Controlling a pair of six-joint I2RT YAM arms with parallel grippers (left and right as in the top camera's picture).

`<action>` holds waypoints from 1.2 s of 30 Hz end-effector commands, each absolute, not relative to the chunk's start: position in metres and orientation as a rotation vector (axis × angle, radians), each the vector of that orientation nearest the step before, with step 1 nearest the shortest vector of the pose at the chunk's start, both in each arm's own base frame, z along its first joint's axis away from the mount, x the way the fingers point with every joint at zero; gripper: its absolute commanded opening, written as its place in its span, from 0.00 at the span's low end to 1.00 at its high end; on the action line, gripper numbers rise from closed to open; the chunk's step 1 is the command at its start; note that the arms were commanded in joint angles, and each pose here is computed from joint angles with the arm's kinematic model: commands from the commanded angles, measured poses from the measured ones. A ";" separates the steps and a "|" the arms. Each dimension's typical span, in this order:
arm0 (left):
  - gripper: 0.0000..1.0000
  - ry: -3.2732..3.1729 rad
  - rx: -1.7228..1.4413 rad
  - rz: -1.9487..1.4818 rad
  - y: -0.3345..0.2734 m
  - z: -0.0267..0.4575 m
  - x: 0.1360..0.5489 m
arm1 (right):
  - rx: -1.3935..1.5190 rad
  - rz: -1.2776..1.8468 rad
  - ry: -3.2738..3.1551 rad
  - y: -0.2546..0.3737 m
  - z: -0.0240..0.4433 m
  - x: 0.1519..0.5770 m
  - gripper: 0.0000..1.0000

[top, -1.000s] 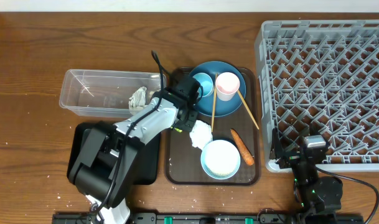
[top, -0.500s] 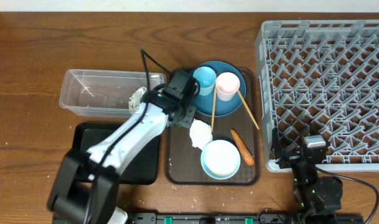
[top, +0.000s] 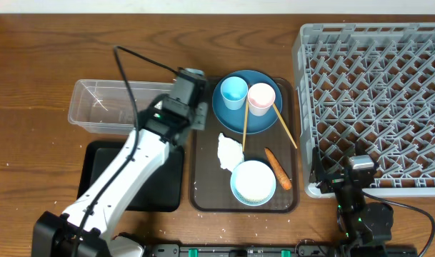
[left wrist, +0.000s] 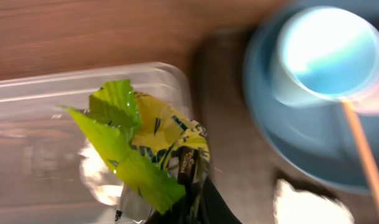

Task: Sort waste into correct bins and load items into the dishwasher rack
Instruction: 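Move the wrapper into the clear bin and open the left gripper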

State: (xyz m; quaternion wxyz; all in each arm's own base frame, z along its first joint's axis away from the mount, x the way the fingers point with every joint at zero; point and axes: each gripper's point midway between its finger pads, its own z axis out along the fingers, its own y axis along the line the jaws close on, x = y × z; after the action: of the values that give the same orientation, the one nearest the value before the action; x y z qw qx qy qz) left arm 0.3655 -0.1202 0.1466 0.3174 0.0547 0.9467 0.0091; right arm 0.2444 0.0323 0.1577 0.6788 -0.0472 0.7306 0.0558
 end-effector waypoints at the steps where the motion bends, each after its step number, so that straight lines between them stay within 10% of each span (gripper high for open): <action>1: 0.09 2.482 -0.030 0.100 -0.087 0.143 0.379 | -0.107 0.114 1.641 0.031 0.157 0.244 0.99; 23: 0.14 2.482 -0.457 0.160 0.006 0.129 0.390 | -0.107 0.114 1.641 0.031 0.157 0.244 0.99; 31: 0.46 2.540 -0.449 0.157 0.003 0.111 0.389 | -0.107 0.114 1.641 0.031 0.157 0.244 0.99; 36: 0.48 2.581 -0.426 -0.076 -0.026 0.129 0.370 | -0.107 0.114 1.641 0.031 0.157 0.244 0.99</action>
State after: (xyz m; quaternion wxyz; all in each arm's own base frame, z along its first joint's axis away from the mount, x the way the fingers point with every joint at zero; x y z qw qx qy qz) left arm 0.3758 -0.0077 0.1084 0.2494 -0.1569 0.9550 0.0333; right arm 0.2444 0.0323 0.1578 0.6790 -0.0472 0.7305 0.0558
